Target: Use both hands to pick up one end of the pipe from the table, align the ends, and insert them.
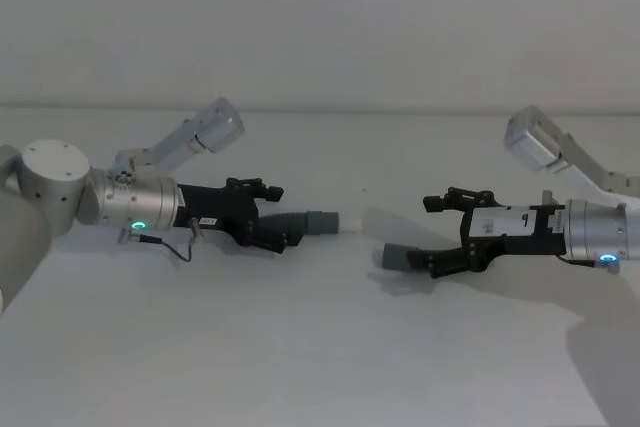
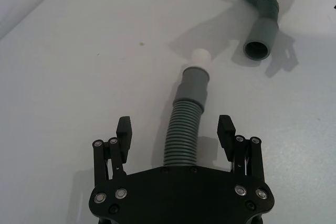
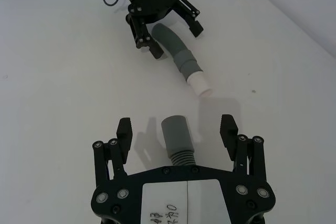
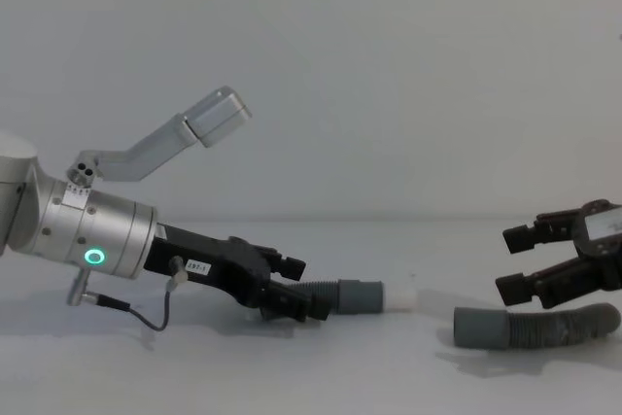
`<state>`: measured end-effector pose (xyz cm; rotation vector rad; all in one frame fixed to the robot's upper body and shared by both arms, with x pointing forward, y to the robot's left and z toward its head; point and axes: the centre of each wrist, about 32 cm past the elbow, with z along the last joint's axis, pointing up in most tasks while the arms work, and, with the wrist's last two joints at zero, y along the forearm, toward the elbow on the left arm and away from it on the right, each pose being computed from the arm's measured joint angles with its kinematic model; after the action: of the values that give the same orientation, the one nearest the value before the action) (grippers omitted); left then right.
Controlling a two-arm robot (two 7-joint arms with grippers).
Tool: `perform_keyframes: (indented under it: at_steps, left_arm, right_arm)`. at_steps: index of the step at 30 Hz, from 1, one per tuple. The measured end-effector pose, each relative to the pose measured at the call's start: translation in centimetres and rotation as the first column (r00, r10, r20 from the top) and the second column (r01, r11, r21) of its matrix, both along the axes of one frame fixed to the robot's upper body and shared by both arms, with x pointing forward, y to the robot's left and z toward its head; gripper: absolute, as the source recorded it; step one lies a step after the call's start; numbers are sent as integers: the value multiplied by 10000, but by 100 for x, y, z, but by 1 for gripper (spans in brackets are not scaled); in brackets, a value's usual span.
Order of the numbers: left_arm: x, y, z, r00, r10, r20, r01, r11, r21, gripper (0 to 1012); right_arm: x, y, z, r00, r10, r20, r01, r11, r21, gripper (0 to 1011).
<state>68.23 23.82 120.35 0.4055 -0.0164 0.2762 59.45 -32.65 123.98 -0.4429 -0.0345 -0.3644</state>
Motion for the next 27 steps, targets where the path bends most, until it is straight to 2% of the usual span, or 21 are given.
perform_keyframes:
  at_steps: [27]
  left_arm:
    - [1,-32,7,9998,-159,-144,158,9999,-67,1000]
  right_arm:
    - [-14,3,-4,10000,-45,84,44,10000,40,1000]
